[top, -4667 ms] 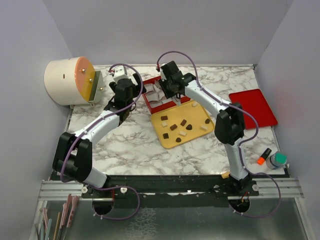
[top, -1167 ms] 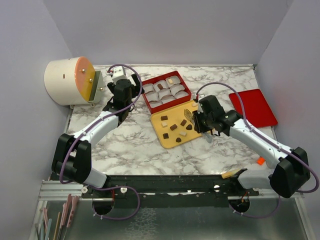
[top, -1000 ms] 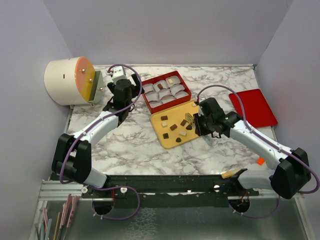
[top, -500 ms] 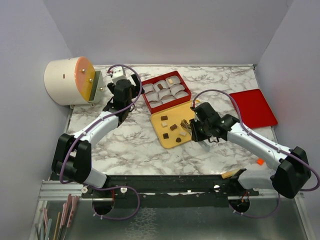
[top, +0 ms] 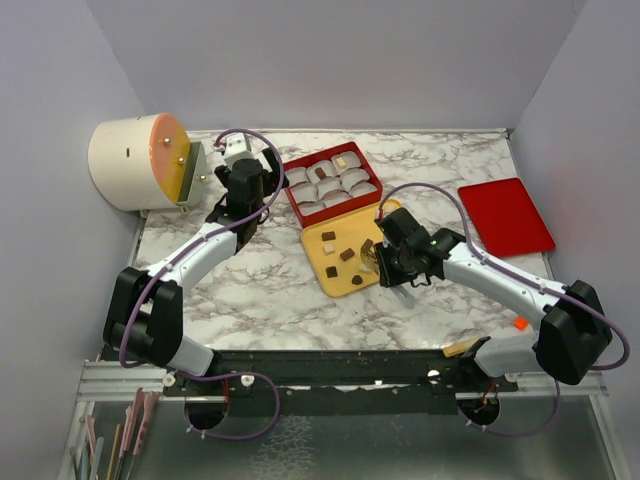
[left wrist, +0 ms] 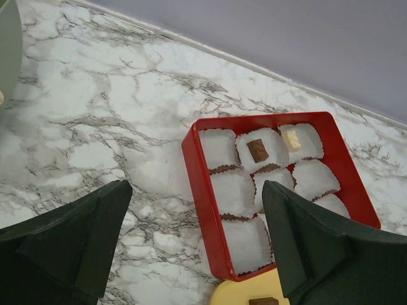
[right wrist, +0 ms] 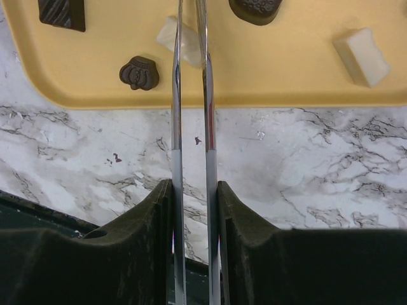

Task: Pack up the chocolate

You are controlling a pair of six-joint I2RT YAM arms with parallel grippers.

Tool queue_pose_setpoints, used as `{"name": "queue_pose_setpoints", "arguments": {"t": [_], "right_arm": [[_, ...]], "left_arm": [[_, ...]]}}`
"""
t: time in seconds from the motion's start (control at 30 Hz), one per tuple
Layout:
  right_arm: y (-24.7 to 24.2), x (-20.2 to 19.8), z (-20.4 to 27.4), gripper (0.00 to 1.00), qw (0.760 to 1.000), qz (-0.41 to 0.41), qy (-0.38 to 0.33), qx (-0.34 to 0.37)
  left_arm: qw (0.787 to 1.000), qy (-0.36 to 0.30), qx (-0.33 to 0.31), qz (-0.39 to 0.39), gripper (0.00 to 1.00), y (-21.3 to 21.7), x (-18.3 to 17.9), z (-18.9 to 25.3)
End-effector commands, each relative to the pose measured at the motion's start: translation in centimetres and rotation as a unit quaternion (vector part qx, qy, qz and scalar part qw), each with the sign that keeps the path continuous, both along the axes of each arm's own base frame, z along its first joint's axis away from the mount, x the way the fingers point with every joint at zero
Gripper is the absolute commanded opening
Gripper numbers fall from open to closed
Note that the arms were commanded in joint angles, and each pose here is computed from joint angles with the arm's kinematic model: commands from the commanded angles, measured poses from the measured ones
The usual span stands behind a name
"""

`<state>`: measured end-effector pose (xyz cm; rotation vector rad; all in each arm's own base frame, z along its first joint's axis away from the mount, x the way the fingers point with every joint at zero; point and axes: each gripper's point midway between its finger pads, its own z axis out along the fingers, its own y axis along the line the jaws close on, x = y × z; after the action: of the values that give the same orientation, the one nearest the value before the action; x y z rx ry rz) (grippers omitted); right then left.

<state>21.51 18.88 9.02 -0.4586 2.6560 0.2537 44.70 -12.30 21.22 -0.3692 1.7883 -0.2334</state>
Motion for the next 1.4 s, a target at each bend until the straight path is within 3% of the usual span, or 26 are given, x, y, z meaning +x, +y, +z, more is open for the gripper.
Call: {"name": "queue_pose_setpoints", "arguments": {"t": [0.0, 0.93, 1.37], "right_arm": [[-0.2, 0.5, -0.6, 0.33, 1.0, -0.017, 0.0, -0.019], [-0.8, 5.4, 1.3, 0.33, 0.992, -0.063, -0.073, -0.08], [-1.2, 5.5, 1.2, 0.33, 0.991, -0.072, -0.069, -0.094]], "left_arm": [[1.0, -0.005, -0.006, -0.006, 0.94, -0.1, -0.2, 0.1], [1.0, -0.003, -0.004, -0.012, 0.94, -0.4, 0.1, -0.1], [1.0, -0.003, -0.004, -0.011, 0.94, -0.2, -0.1, -0.1]]}}
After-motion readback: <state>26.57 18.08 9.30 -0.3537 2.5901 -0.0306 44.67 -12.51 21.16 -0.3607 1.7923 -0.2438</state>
